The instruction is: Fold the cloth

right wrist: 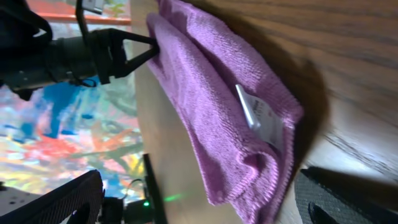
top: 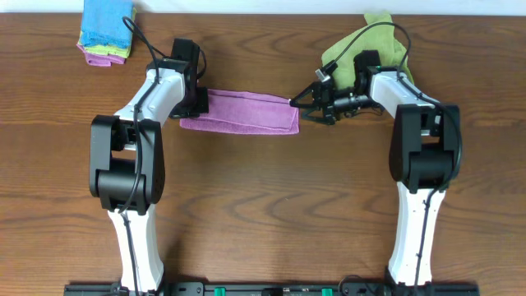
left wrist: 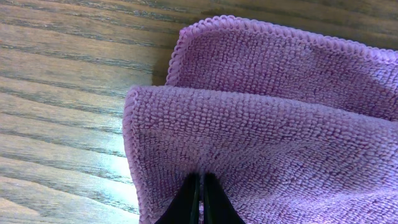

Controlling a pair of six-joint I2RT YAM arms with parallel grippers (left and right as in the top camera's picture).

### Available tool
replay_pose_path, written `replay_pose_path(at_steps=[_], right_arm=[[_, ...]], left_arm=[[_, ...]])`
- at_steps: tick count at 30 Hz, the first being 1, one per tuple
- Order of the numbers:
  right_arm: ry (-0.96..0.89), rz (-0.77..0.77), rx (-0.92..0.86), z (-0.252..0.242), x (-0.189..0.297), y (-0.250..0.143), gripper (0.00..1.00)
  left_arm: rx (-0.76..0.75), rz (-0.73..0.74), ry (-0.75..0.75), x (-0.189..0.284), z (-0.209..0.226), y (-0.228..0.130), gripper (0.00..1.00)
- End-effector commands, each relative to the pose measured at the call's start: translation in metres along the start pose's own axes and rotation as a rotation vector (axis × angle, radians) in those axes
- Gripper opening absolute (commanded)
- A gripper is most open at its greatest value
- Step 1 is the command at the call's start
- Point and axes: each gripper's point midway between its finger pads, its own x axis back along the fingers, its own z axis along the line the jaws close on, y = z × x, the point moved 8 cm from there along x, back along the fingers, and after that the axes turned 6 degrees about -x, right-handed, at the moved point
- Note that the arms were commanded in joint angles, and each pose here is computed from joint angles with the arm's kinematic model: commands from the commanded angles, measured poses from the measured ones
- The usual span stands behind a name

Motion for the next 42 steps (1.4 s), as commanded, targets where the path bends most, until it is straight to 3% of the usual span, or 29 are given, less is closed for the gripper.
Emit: replay_pose_path(at_steps=[1,7,11,14,16,18,19,28,34,42], right_arm=[[-0.142,0.063,-0.110,-0.046,-0.035,-0.012,0.99],[-0.120,0.053,-0.096,-0.039,-0.050,-0.005,0.96],[-0.093,0.054,-0.093,-0.035,-0.049,-0.003,0.80],[-0.095,0.049,-0.099,-0.028,-0.043,0.002,0.56],[-0.106,0.040,-0.099,-0.022,-0.038,0.008,0.26],[-0.164,0.026,-0.108,-0.015,-0.029,0.014,0.05],[-0.217,0.019,-0.108,-0.010,-0.023,0.018,0.01],[-0.728,-0.040,-0.071,0.046,0.035,0.034,0.01],[-1.140,-0.152,-0.164,0.070,0.077,0.025,0.01],[-1.373,-0.226,0.052,0.088,0.015,0.032,0.01]], left_arm=[[0.002,0.059,-0.046,-0.018,-0.006,-0.008,0.06],[0.005,0.068,-0.106,-0.018,-0.012,-0.009,0.06],[0.010,0.066,-0.127,-0.018,-0.014,-0.008,0.06],[0.025,0.063,-0.127,-0.017,-0.014,-0.007,0.06],[0.024,0.060,-0.128,-0.016,-0.014,-0.006,0.06],[0.028,0.052,-0.129,-0.012,-0.014,-0.003,0.06],[0.029,0.044,-0.130,-0.009,-0.014,0.000,0.06],[0.024,-0.089,-0.144,0.054,-0.015,0.030,0.06],[0.040,-0.219,-0.164,0.113,-0.014,0.035,0.05],[0.082,-0.416,-0.208,0.216,-0.009,0.016,0.06]])
